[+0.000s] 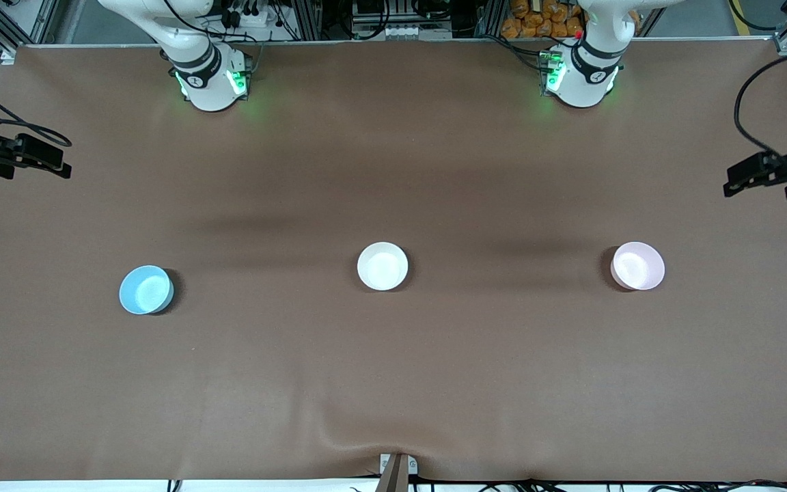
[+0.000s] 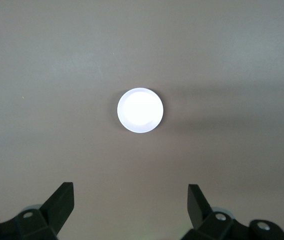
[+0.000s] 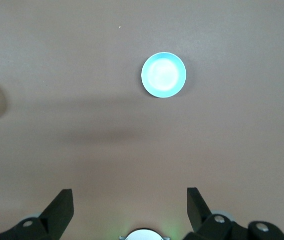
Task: Stack pink and blue bowls on white bowl
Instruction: 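Move the left gripper to the pink bowl while the right gripper approaches the blue bowl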
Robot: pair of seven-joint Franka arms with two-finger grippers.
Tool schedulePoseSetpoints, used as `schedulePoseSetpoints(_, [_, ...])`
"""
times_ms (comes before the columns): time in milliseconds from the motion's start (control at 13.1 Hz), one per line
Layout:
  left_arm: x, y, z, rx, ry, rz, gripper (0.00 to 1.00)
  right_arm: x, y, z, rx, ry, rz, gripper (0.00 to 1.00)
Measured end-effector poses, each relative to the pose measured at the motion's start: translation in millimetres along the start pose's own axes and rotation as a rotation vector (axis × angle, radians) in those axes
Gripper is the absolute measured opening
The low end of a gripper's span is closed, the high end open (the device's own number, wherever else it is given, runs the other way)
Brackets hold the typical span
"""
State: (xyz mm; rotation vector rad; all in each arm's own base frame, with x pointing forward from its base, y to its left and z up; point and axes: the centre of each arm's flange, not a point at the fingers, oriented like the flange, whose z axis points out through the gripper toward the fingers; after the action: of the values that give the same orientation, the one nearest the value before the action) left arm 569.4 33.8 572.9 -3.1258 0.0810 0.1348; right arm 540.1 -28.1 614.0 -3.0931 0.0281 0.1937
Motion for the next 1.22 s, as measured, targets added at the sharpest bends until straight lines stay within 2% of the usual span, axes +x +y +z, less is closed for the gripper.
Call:
schedulePoseSetpoints(306, [25.3,-36.6,58.9,-0.015,-0.081,-0.023,1.0,0.2,0.2,0.8,0.0,-0.002,0.0,1.0])
schedulePoseSetpoints(612, [54.8,-101.4,152.0,-0.046,-0.132,-0.038,1.0,0.7,0.3,2.2,0.0,-0.005,0.0,1.0])
schedulePoseSetpoints(842, [70.6,-110.1,209.9,-0.061,-0.164,-0.034,1.0,0.9,0.5,4.3,0.001,-0.009,0.001,1.0])
schedulePoseSetpoints(1224, [69.0,-97.8,289.3,-0.051,-0.109,-0.019,1.0,2.2,0.6,8.2,0.001,-0.015,0.001,1.0])
